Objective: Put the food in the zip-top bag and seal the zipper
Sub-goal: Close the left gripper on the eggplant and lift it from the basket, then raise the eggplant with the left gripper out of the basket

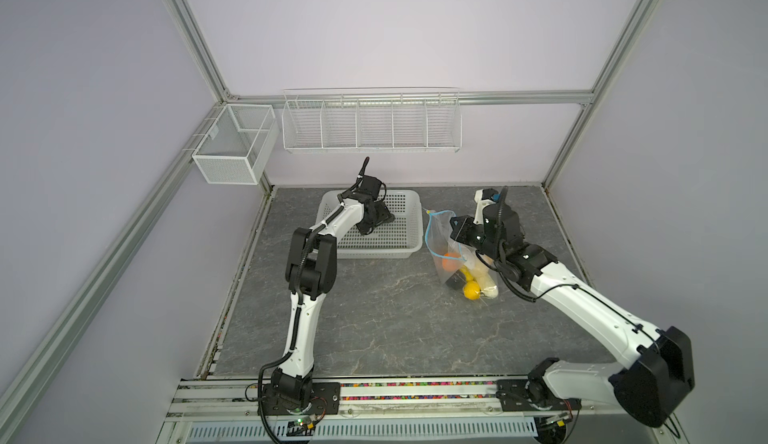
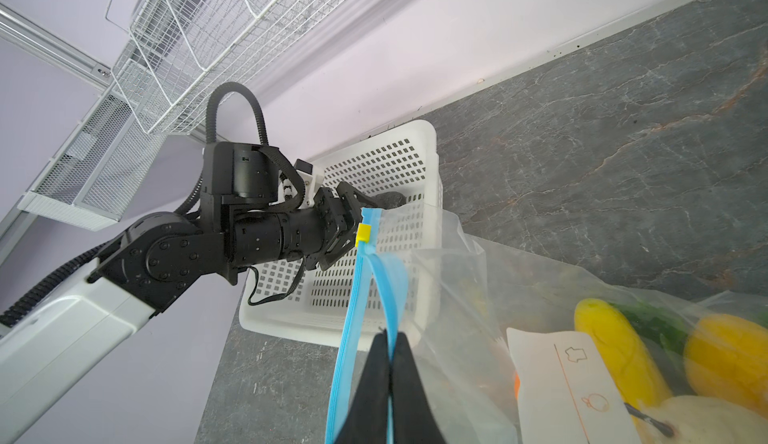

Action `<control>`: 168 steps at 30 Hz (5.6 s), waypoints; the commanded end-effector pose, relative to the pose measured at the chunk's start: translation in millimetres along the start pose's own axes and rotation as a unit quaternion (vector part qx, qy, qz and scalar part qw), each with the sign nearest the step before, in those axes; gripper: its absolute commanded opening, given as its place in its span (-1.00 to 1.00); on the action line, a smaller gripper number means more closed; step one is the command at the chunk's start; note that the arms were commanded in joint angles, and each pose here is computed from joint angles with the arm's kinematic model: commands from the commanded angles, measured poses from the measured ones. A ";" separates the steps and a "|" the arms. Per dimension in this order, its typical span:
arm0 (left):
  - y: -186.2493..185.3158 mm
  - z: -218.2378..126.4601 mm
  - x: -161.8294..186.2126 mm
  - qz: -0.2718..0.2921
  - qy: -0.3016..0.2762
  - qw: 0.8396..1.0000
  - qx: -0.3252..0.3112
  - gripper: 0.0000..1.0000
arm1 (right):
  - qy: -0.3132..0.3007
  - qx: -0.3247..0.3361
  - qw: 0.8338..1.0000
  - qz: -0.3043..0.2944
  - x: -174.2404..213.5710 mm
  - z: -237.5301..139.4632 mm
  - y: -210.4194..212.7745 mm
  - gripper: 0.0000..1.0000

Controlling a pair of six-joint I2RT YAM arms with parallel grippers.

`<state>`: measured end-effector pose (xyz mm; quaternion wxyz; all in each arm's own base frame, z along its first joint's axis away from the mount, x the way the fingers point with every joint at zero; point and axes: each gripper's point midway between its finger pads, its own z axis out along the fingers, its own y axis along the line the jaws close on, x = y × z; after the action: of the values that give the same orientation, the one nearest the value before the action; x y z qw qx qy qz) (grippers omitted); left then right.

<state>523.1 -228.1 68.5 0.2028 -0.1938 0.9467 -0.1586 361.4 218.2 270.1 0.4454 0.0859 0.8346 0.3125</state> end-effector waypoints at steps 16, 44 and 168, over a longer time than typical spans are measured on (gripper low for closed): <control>-15.5 22.0 -22.3 -0.089 -0.016 0.996 -0.002 0.52 | -0.019 -0.003 1.000 0.008 -8.9 -12.9 -8.3 -0.88; 21.2 14.0 2.8 -0.051 0.011 0.997 -0.058 0.02 | -0.022 -0.009 1.000 0.012 -13.9 -14.8 -6.0 -0.88; -2.8 -121.7 -1.3 0.059 -0.091 0.993 0.051 -0.63 | -0.002 -0.004 1.000 0.001 -3.9 1.6 3.9 -0.88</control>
<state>470.6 -194.6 153.2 0.2784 -0.1433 0.9370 -0.1551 363.5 216.5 265.0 0.4410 0.0879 0.8378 0.3098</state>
